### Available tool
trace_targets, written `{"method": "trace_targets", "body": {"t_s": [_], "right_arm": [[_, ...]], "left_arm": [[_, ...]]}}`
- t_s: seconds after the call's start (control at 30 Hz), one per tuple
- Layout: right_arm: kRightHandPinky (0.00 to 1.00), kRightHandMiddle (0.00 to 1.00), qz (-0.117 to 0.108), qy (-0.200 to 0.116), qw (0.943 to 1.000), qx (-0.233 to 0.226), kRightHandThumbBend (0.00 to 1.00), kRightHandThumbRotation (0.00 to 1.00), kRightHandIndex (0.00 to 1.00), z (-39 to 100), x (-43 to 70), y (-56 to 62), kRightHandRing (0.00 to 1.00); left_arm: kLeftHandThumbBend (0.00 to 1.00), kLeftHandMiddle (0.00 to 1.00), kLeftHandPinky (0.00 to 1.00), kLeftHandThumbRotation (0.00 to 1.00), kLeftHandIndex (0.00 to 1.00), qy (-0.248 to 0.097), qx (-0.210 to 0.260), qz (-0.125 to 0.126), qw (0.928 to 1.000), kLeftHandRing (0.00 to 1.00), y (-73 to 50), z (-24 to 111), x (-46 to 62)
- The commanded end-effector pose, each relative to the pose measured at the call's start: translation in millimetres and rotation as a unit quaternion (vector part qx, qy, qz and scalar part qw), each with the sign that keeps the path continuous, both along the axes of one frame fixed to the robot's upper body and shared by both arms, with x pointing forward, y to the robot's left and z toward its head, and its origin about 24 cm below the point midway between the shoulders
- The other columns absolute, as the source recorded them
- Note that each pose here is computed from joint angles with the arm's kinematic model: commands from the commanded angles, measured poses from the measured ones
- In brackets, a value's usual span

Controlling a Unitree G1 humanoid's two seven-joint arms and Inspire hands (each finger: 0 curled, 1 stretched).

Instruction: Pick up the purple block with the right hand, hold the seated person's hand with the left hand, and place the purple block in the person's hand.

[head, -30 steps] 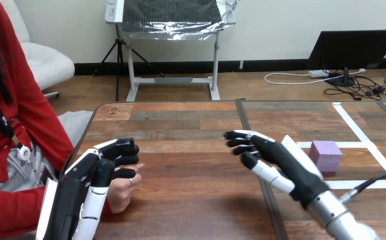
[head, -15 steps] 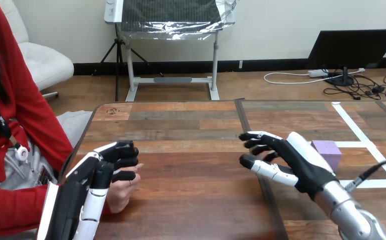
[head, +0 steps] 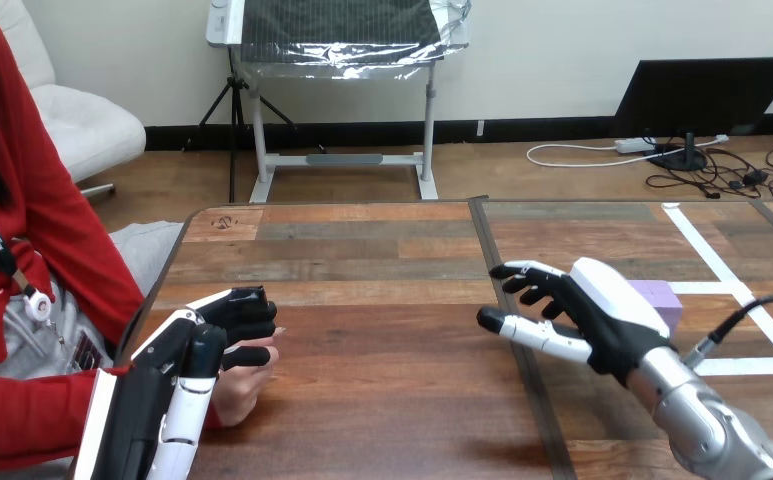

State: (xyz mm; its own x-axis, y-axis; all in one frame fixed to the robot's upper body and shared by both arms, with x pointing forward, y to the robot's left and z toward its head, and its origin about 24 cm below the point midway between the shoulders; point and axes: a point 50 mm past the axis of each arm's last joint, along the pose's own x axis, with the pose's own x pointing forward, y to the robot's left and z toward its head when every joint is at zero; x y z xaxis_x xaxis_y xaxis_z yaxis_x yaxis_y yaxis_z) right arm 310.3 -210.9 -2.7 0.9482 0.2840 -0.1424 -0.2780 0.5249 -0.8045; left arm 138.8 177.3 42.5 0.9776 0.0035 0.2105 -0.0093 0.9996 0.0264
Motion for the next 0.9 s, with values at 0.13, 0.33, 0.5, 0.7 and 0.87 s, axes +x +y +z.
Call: {"method": "trace_targets", "body": {"t_s": [0.13,0.33,0.5,0.7,0.87], "right_arm": [[0.68,0.82,-0.020,-0.099,0.9946,-0.026,0.84,0.98,0.85,54.7,41.9,2.6,0.79],[0.68,0.81,-0.038,-0.105,0.9932,-0.032,0.81,0.89,0.85,60.4,47.1,0.0,0.78],[0.67,0.81,-0.053,-0.107,0.9921,-0.038,0.79,0.85,0.84,64.6,51.3,-2.0,0.77],[0.58,0.82,-0.075,-0.091,0.9925,-0.033,0.80,0.80,0.84,67.6,55.7,-5.8,0.75],[0.58,0.83,-0.089,-0.081,0.9921,-0.036,0.80,0.79,0.85,70.2,58.8,-8.6,0.75]], "left_arm": [[0.50,0.71,0.65,0.90,0.69,-0.041,-0.007,0.009,0.9991,0.73,-2.6,12.9,7.3],[0.49,0.71,0.65,0.89,0.68,-0.042,-0.004,0.012,0.9990,0.72,-0.8,13.6,7.4],[0.48,0.71,0.65,0.89,0.68,-0.043,-0.003,0.013,0.9990,0.71,0.4,13.7,8.1],[0.45,0.70,0.63,0.88,0.67,-0.047,0.000,0.012,0.9988,0.70,1.1,13.3,8.8],[0.44,0.70,0.62,0.87,0.66,-0.047,-0.001,0.011,0.9988,0.70,1.0,12.7,9.2]]}}
